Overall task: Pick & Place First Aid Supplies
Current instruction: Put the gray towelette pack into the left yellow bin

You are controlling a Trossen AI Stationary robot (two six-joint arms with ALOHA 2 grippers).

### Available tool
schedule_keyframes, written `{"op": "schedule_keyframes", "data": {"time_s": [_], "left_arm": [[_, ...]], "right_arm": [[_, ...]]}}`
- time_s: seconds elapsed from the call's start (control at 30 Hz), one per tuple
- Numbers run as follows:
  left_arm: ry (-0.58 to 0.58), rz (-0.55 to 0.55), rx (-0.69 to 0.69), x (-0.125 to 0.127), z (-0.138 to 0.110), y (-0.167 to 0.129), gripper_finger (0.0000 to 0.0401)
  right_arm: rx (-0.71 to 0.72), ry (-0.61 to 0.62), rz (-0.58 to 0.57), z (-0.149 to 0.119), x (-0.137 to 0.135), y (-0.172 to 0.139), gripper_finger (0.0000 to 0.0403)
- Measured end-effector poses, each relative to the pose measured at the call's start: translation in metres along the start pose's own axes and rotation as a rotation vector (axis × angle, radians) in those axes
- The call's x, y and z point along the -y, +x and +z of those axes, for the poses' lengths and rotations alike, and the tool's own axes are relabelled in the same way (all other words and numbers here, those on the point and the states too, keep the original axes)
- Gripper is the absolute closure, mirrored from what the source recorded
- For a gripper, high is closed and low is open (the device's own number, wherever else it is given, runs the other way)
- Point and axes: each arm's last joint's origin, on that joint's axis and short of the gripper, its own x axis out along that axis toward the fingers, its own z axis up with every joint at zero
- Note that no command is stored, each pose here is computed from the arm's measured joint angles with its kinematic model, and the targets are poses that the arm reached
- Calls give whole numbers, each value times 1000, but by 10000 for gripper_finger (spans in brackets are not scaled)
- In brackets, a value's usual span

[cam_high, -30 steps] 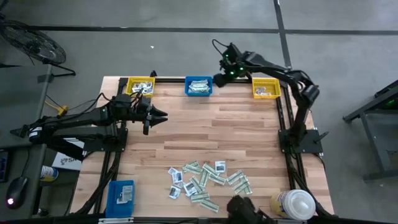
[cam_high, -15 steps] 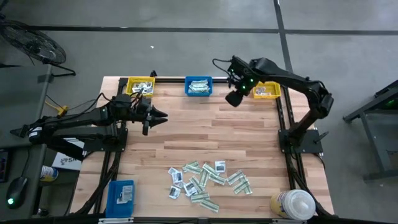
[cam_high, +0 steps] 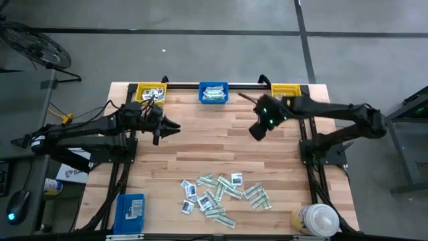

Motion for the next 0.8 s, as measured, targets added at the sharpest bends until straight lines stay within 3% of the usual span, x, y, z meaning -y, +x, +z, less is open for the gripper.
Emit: {"op": "schedule_keyframes", "data": {"time_s": [0.13, 0.43, 0.8], "left_arm": [[-11, -33, -49, 9, -8, 7, 273], [-15, -32, -137, 37, -39, 46, 273], [-67, -107, -188, 61, -81, 105, 273]], "right_arm": [[6, 51, 85, -32, -11, 13, 263], [-25, 189, 147, -97, -24, 54, 263], [97, 281, 239, -141, -26, 73, 263]]}}
